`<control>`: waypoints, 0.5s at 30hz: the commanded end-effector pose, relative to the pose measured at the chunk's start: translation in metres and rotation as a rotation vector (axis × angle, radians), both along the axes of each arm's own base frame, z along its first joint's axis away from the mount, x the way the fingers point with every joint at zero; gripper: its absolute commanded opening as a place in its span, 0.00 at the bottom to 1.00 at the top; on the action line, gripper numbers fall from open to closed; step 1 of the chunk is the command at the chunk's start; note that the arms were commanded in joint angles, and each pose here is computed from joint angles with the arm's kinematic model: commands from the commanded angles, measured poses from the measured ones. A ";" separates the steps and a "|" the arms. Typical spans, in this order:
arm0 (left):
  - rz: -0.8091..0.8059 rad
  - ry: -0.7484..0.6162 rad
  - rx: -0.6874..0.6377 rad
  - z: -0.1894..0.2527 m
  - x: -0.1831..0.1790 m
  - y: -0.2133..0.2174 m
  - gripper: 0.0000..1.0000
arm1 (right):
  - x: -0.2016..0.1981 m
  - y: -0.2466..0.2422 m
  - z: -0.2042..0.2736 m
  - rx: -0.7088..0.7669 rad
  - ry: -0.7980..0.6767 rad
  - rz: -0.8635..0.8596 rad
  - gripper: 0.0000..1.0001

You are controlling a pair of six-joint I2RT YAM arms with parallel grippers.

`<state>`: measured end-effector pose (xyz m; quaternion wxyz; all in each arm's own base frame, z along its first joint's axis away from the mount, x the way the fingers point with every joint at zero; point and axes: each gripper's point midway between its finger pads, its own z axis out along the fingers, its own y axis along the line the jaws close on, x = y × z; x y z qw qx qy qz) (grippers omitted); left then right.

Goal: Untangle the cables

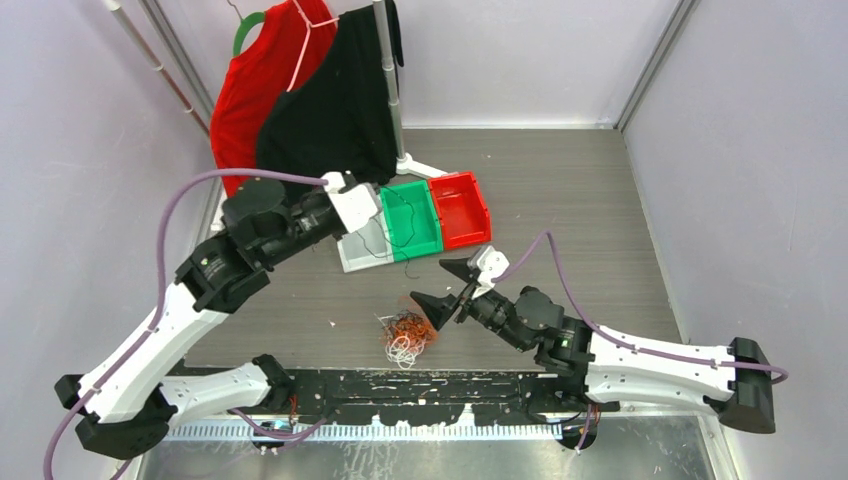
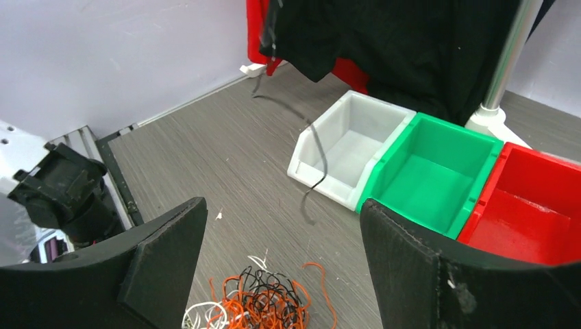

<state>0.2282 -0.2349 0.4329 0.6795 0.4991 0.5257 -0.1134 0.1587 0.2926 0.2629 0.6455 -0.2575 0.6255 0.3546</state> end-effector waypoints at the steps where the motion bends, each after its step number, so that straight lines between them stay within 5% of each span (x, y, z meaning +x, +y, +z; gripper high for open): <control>1: 0.117 0.013 0.107 -0.033 0.019 0.015 0.00 | -0.013 -0.002 0.028 -0.013 -0.058 0.075 0.87; 15: -0.020 0.186 0.142 -0.075 -0.005 -0.002 0.00 | 0.031 0.024 0.060 0.038 -0.071 -0.023 0.83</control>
